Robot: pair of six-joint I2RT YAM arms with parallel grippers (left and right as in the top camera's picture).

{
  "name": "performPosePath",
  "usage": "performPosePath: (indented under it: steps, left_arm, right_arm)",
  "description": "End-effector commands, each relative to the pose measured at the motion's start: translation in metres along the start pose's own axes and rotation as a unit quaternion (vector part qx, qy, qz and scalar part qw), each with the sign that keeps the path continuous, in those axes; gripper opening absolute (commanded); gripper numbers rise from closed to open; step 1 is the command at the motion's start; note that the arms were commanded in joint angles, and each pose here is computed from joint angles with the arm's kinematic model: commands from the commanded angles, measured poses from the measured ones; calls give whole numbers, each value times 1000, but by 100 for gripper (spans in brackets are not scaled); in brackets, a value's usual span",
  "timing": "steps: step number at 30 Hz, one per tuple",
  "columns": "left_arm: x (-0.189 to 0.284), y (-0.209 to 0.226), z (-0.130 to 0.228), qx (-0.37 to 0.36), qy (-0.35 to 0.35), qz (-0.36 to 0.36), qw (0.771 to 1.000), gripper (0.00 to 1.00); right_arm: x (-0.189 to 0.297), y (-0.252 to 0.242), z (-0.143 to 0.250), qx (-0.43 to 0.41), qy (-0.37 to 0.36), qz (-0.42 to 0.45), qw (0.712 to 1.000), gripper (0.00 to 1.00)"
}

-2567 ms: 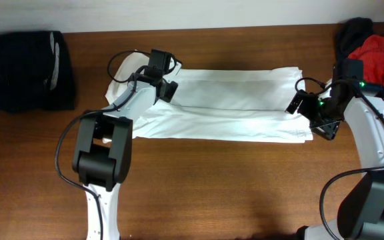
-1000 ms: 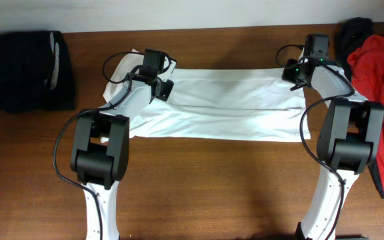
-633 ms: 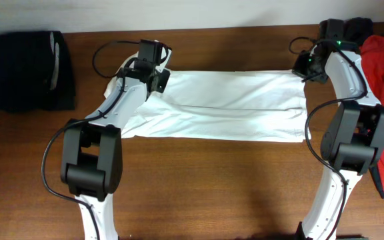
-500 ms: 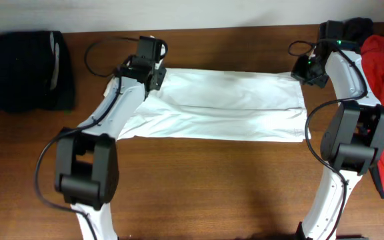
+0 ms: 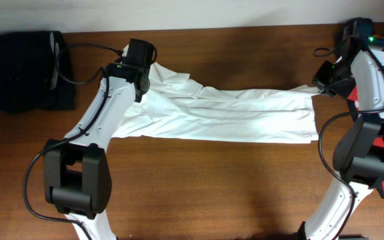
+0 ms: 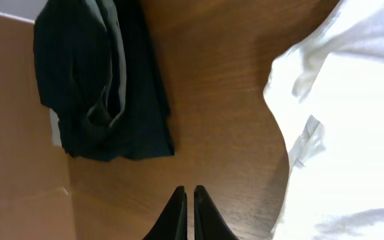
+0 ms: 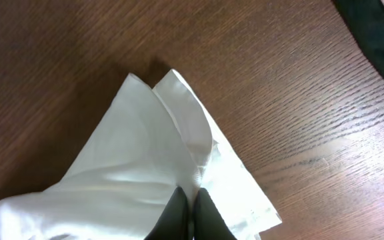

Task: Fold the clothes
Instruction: 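Fold the top edge down toward the bottom with both grippers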

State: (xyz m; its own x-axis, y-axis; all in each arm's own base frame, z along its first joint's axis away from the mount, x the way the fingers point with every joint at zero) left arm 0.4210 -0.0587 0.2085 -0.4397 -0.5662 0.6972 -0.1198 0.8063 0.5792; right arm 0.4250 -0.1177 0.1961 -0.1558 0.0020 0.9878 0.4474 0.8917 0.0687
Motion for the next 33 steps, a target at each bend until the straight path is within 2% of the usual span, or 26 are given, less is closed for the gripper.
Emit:
performPosePath:
  steps: [1, 2, 3, 4, 5, 6, 8, 10, 11, 14, 20, 25, 26, 27, 30, 33]
  left_arm:
    - [7, -3, 0, 33, 8, 114, 993, 7]
    - [13, -19, -2, 17, 6, 227, 974, 16]
    - [18, -28, -5, 21, -3, 298, 954, 43]
    - [27, -41, -15, 29, -28, 397, 917, 63]
    - [30, -53, -23, 37, -49, 455, 888, 68]
    - [28, -66, -26, 45, -53, 460, 885, 77]
    - [27, -95, -29, 36, -67, 459, 885, 85]
    - [32, -117, -29, 29, -80, 452, 888, 85]
    - [35, -139, -27, 16, -94, 427, 899, 86]
    - [21, -165, -23, 13, -111, 362, 925, 86]
    - [-4, -159, -31, 41, -126, 324, 937, 86]
    - [-27, -170, -28, 45, -121, 320, 939, 80]
    - [-27, -170, -28, 47, -122, 320, 938, 74]
    - [-26, -168, -31, 50, -127, 320, 937, 55]
    - [-26, -168, -31, 49, -126, 320, 938, 25]
    - [-29, -162, -31, 54, -125, 276, 951, 22]
  right_arm:
    - [15, 3, 1, -2, -18, 9, 1000, 4]
    - [15, 4, 1, -1, -18, 9, 1000, 4]
    - [15, 6, 1, 1, -18, 8, 1000, 4]
    - [15, 9, 2, 5, -18, 7, 1000, 4]
    - [15, 14, 3, 11, -18, 7, 1000, 4]
    - [15, 19, 3, 16, -20, 5, 1000, 4]
    - [14, 23, 3, 20, -25, 3, 999, 4]
    - [14, 23, 3, 18, -25, 3, 1000, 4]
    - [14, 23, 3, 18, -25, 4, 1000, 4]
    - [14, 22, 4, 19, -21, 5, 1000, 4]
    - [14, 22, 4, 19, -20, 5, 1000, 4]
    - [14, 22, 4, 21, -19, 5, 1000, 4]
    - [14, 22, 4, 21, -20, 8, 1000, 4]
    - [14, 22, 4, 21, -20, 11, 1000, 4]
    - [14, 22, 4, 20, -20, 11, 1000, 4]
    - [14, 21, 4, 21, -21, 11, 1000, 4]
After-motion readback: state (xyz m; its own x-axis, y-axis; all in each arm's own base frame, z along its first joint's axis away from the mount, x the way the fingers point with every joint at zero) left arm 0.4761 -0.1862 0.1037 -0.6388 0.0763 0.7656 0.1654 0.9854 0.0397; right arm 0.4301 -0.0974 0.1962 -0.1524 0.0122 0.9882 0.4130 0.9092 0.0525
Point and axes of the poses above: each gripper's point midway between its finger pads, its own x axis back along the fingers, its own y axis along the line the jaws close on, z = x × y, the point moved 10 cm from there along x, back along the fingers, and after that the axes turned 12 degrees about x, right-handed, at the moved point
